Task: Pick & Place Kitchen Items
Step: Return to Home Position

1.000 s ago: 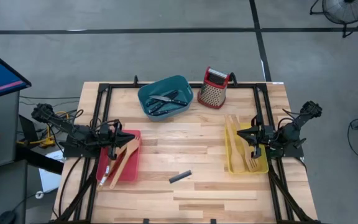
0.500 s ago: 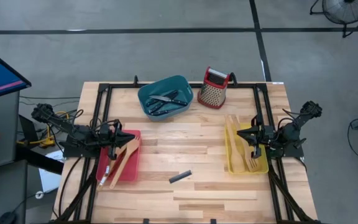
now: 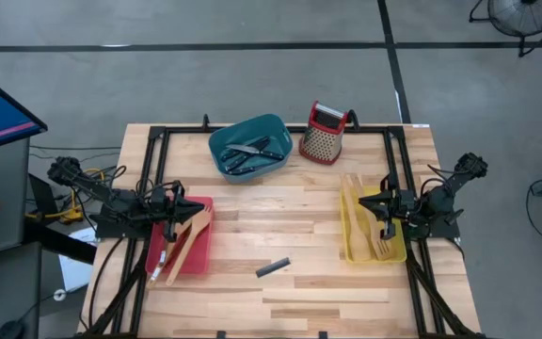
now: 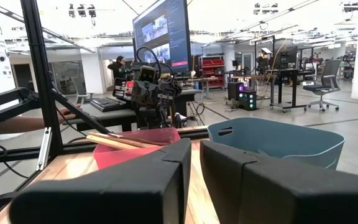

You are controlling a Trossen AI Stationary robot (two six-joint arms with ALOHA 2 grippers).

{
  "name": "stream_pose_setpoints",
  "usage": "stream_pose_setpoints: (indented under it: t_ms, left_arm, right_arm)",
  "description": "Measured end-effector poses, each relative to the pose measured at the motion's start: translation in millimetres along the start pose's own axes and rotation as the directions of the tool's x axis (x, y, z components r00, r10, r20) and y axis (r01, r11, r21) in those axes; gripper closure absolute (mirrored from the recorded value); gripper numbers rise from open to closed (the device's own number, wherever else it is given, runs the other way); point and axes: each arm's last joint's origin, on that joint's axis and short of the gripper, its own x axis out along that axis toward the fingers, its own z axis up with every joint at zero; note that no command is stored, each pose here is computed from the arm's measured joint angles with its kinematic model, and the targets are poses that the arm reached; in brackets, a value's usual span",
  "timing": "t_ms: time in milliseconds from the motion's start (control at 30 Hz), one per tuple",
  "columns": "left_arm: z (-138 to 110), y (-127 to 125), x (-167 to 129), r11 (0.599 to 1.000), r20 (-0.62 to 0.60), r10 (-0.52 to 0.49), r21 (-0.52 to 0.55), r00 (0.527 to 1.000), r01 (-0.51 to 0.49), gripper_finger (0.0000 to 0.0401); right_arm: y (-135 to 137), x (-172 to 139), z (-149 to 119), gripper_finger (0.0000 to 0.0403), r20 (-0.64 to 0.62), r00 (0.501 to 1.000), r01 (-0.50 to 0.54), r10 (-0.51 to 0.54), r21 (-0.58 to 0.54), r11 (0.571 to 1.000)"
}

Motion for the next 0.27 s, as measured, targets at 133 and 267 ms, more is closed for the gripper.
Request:
stream_pose_setpoints:
  t_ms: [133,267]
  left_arm:
    - [0.0,0.0,0.0,1.0,0.0,0.0,0.0,1.0,0.0,0.0395]
    - [0.0,0.0,0.0,1.0,0.0,-0.001,0.0,1.0,0.001,0.0393]
  right_arm:
    - [0.0,0.0,0.0,0.0354,0.0,1.0,0.0,0.0,0.0,1.0]
    - [0.0,0.0,0.0,0.0354,0.0,1.0,0.0,0.0,0.0,1.0]
